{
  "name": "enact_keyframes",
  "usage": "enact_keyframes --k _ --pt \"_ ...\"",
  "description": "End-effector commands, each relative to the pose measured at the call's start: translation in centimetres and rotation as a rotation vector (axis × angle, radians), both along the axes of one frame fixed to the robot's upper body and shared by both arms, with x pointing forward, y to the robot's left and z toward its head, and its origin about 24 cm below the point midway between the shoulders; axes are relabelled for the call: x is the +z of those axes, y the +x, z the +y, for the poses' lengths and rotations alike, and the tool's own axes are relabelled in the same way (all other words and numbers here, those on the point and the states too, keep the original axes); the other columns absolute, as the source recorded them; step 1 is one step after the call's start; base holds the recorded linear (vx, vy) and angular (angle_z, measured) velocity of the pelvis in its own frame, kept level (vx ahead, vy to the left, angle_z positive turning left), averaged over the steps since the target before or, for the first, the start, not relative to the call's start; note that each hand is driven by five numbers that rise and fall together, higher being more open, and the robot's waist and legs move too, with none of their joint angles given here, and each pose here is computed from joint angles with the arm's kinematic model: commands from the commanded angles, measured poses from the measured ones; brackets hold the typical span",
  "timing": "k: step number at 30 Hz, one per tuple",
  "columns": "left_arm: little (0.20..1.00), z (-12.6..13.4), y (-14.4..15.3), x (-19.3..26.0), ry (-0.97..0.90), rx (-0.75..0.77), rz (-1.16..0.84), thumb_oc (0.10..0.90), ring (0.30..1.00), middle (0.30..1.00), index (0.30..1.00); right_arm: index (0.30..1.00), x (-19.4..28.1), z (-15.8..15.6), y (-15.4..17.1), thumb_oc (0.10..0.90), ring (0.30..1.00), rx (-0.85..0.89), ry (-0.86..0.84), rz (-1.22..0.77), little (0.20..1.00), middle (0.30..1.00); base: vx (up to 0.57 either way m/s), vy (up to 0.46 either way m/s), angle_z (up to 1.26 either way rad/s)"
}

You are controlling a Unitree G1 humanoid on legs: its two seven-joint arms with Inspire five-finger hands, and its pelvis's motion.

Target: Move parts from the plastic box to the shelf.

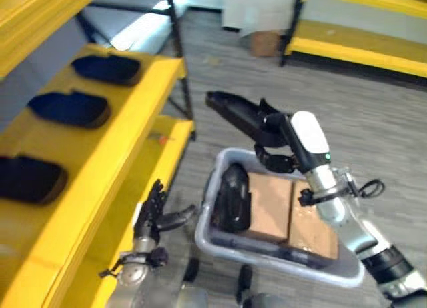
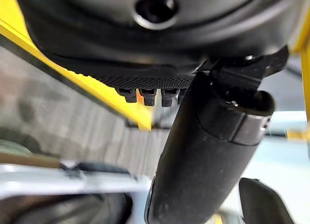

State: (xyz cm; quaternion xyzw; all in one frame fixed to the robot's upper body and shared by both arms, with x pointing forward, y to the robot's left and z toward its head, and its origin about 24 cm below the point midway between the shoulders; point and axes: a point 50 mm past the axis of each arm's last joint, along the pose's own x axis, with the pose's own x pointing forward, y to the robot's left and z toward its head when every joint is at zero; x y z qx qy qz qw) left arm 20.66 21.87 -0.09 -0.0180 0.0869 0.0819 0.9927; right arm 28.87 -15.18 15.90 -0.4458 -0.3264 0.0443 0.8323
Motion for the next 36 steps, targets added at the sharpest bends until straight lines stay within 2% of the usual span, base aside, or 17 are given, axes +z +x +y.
enact_keyframes --k 1,5,6,8,15,23,36 --pt "1.0 0.2 2.0 3.4 0.044 -0.036 -0.193 0.9 1.0 1.0 1.0 0.3 3.8 0.4 -1.3 0.4 0.3 0.079 0.107 -0.21 0.3 0.3 -0.1 -0.059 0.7" --pt "1.0 -0.2 2.0 3.3 0.04 -0.049 -0.19 0.9 1.0 1.0 1.0 0.3 2.6 -0.5 -1.8 0.4 0.3 0.048 0.141 -0.16 0.3 0.3 0.0 0.07 0.84" --pt "1.0 -0.7 2.0 3.0 0.036 -0.07 -0.178 0.9 1.0 1.0 1.0 0.3 2.2 -1.9 -2.1 0.4 0.3 -0.017 0.141 -0.15 0.3 0.3 0.03 0.14 0.81" --pt "1.0 -0.7 1.8 2.8 0.035 -0.071 -0.171 0.9 1.0 1.0 1.0 0.3 2.1 -2.5 -2.2 0.4 0.3 -0.048 0.137 -0.156 0.3 0.3 0.04 0.143 0.91" --pt "1.0 0.0 0.9 2.8 0.059 -0.05 -0.166 0.9 1.0 1.0 1.0 0.3 2.6 -4.2 -2.7 0.4 0.3 -0.141 0.127 -0.208 0.3 0.3 0.0 0.137 0.08" --pt "1.0 0.5 0.3 2.8 0.063 -0.021 -0.164 0.9 1.0 1.0 1.0 0.3 3.7 -4.0 -2.9 0.4 0.3 -0.173 0.042 -0.288 0.3 0.3 -0.03 0.099 -0.05" --pt "1.0 0.5 0.1 3.2 0.067 -0.036 -0.179 0.9 1.0 1.0 1.0 0.3 6.4 -0.9 -2.3 0.4 0.3 -0.06 0.031 -0.388 0.3 0.3 -0.02 0.078 -0.11"
